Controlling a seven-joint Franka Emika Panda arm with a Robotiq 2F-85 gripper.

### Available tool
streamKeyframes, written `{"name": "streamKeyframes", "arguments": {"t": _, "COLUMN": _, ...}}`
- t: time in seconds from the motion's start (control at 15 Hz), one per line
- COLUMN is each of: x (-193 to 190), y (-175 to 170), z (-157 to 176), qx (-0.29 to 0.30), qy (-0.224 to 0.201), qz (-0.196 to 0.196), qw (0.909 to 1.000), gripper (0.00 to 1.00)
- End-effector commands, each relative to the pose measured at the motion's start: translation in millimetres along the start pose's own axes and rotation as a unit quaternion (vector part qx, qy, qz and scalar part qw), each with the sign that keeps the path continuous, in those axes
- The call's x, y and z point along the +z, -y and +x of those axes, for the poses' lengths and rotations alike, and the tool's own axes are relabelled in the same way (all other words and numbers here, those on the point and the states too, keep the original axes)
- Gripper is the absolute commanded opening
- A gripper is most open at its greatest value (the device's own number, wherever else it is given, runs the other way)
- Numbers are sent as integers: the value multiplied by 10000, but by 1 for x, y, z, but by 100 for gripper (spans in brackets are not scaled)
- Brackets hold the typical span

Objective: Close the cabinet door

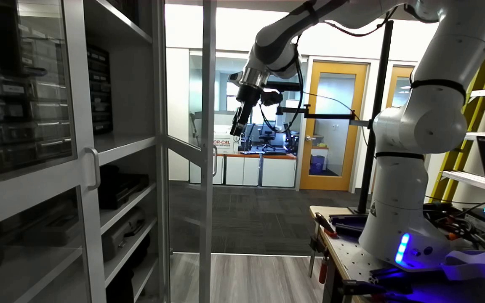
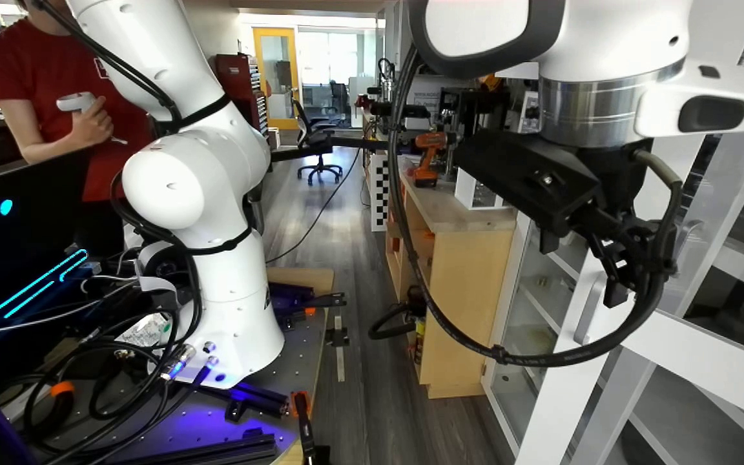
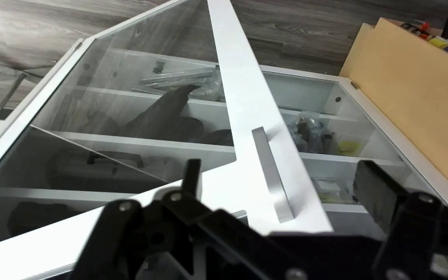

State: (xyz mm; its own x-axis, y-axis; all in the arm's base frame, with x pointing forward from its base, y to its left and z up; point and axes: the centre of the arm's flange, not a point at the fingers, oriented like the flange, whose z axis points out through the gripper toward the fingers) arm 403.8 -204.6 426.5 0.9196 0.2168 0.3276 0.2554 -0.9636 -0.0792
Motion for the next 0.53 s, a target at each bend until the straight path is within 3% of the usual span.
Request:
{"name": "streamKeyframes", "arguments": {"t": 0.0, "x": 12, "y": -5, "z": 4, "qx": -377, "qy": -229, "qz": 46, "qw": 9990, "gripper": 100}}
{"name": "streamKeyframes", "arguments": {"t": 0.47, "x": 27, "y": -1, "z": 11, "qx": -673, "qy": -280, "qz": 129, "qw": 9973, "gripper": 100}}
